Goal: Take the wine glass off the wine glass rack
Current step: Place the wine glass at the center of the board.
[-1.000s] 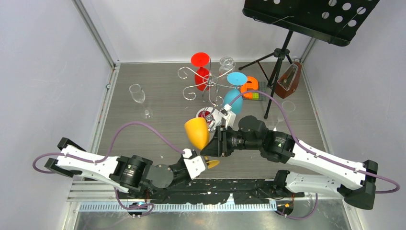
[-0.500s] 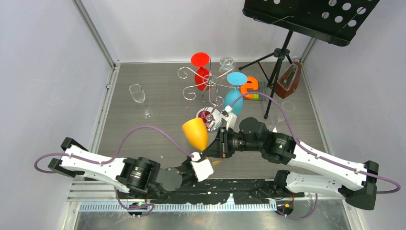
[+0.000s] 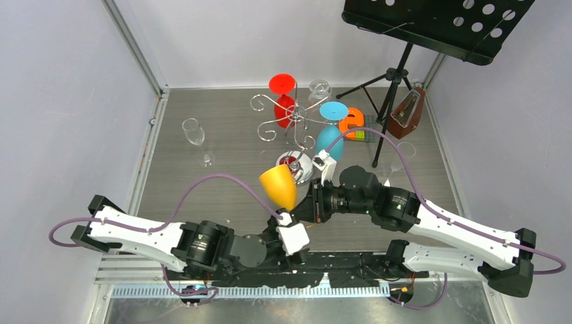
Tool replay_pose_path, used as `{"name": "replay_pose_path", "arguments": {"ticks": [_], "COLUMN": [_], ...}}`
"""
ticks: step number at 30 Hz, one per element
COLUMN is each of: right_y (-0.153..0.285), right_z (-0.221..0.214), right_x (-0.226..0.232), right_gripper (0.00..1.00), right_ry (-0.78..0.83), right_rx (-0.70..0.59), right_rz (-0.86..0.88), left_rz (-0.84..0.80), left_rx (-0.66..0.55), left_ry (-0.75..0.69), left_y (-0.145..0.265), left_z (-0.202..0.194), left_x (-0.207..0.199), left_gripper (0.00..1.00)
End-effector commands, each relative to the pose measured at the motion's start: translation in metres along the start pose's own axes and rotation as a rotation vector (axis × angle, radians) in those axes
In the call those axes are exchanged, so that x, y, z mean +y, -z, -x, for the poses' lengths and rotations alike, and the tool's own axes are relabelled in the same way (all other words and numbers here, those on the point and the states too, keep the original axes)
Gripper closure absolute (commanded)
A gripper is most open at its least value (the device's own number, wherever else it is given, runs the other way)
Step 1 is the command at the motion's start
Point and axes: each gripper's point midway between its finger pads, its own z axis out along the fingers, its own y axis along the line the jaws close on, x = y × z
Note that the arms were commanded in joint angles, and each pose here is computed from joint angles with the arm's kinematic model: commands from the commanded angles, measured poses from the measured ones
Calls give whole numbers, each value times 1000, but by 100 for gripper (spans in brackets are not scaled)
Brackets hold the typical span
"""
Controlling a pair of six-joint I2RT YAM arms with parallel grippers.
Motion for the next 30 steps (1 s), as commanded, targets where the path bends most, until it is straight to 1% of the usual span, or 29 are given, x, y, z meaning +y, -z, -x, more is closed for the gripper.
{"name": "replay_pose_path", "arguments": {"ticks": [1,5,8,11,12,18,23,25,30], "right_y": [3,1,1,2,3,5,10,11,19], "right_z": [9,7,11,18,21,26,31,33,41], "right_x": [-2,-18,-28,-39,-44,-64,-69,-71,-87], "right_gripper": [94,94,94,94,94,94,94,94,94], "right_ry": [156,260,353,415,448,593,713,748,860], "right_rx": [-17,3,3,-2,-6,-3,-4,-4,6], "right_rz": [-22,-66,-99,-145,-162,-229,-249,-256,-335], "left_rz": [-4,-20,-24,-14,-18,-8,26,15,1], "left_rx": [-60,-65,-74,-78,-81,-115,-152,-165,-182], "left_ry": [99,148,189,232,253,349,440,476,552], "left_y": [4,4,5,4,4,9,17,20,23], "left_z": [20,20,20,16,15,11,8,8,5], "left_x": [9,14,20,28,30,44,61,64,70], "left_gripper": [28,21,18,8,6,1,0,0,0]}}
